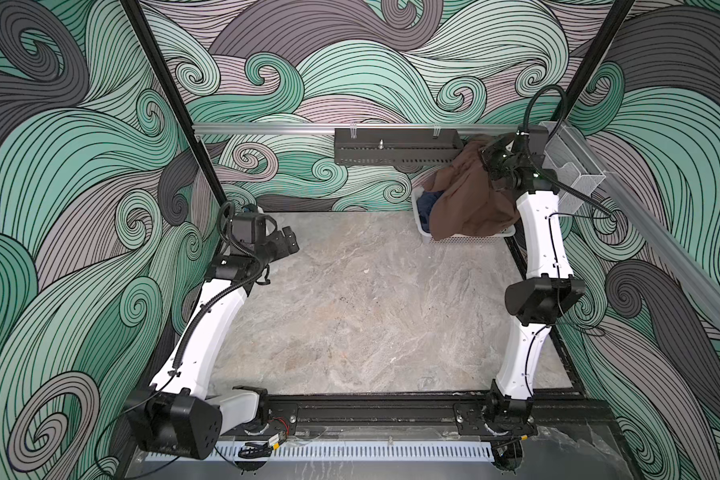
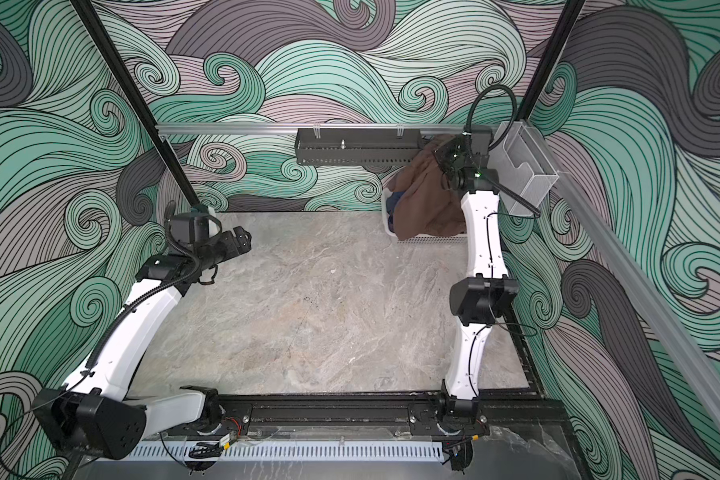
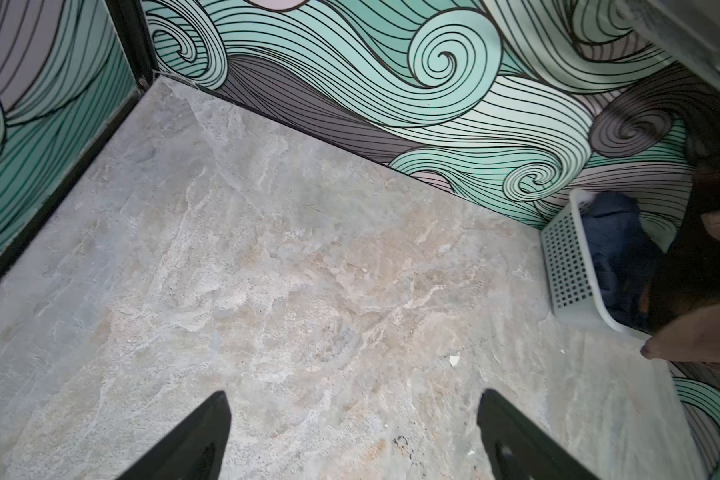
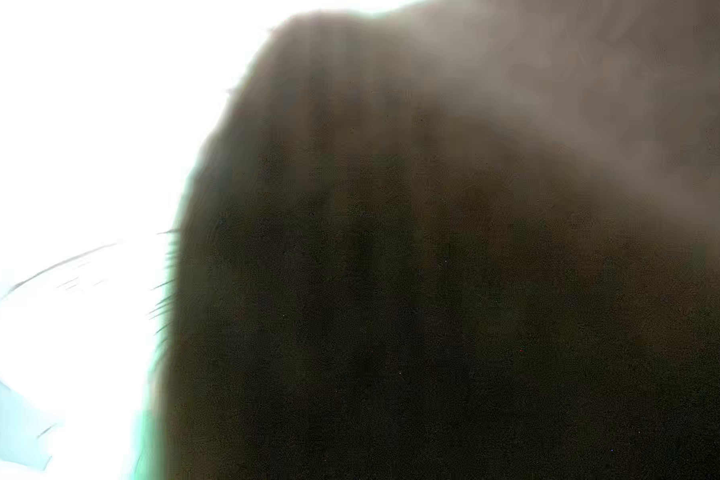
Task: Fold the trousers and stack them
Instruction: 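Lift the brown trousers out of the basket with the right gripper and lower onto table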
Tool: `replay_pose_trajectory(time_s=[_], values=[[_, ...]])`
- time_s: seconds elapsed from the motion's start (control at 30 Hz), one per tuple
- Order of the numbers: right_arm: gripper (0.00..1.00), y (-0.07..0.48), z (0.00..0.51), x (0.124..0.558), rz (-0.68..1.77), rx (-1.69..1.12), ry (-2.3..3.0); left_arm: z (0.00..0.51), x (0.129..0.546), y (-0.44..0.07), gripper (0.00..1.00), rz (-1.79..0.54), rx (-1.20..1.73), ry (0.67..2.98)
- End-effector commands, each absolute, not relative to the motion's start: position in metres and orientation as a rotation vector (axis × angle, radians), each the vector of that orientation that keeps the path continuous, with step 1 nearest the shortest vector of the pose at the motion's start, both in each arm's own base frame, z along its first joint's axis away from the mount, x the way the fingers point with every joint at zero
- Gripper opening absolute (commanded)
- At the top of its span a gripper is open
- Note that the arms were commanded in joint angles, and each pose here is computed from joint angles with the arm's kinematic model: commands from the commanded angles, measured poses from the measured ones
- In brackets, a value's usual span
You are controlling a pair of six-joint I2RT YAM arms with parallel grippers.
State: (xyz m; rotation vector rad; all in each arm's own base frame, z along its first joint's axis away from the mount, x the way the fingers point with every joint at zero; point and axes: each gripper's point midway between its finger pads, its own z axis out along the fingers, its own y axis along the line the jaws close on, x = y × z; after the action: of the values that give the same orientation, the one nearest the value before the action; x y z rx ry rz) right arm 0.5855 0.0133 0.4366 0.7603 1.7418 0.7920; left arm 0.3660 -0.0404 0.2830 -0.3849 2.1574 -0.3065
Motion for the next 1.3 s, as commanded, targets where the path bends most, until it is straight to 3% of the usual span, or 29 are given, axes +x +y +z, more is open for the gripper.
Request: replay_pose_trajectory(time_s=[0.0, 0.3, 0.53, 0.7, 0.97, 1.03, 1.07, 1.13, 1.2, 1.27], values=[[0.0, 0.042, 0.547, 0.532, 0.878, 0.534, 1.545, 0.289, 0.351, -0.055, 0.95, -0.428, -0.367, 2.13], [0.0, 0.108, 0.597, 0.449, 0.974, 0.337, 1.549, 0.287, 0.303, -0.045, 0.97, -0.419, -0.377, 2.089], [0.0, 0.176, 0.584, 0.405, 1.065, 0.193, 1.642, 0.294, 0.284, -0.04, 0.97, -0.406, -0.38, 2.067], [0.0, 0.214, 0.522, 0.392, 1.09, 0.167, 1.759, 0.298, 0.273, -0.038, 0.98, -0.406, -0.386, 2.052], [0.0, 0.249, 0.337, 0.371, 1.026, 0.232, 2.048, 0.292, 0.258, -0.035, 0.98, -0.4, -0.396, 2.069], [0.1, 0.246, 0.284, 0.364, 0.986, 0.273, 2.131, 0.287, 0.254, -0.035, 0.98, -0.399, -0.395, 2.083], [0.19, 0.242, 0.261, 0.36, 0.957, 0.294, 2.17, 0.286, 0.252, -0.035, 0.97, -0.399, -0.392, 2.09], [0.49, 0.229, 0.219, 0.35, 0.875, 0.333, 2.242, 0.28, 0.248, -0.036, 0.98, -0.396, -0.388, 2.111], [0.67, 0.213, 0.195, 0.34, 0.775, 0.352, 2.293, 0.274, 0.244, -0.036, 0.98, -0.394, -0.38, 2.13], [0.77, 0.196, 0.186, 0.329, 0.669, 0.347, 2.327, 0.268, 0.239, -0.037, 0.97, -0.397, -0.373, 2.15]])
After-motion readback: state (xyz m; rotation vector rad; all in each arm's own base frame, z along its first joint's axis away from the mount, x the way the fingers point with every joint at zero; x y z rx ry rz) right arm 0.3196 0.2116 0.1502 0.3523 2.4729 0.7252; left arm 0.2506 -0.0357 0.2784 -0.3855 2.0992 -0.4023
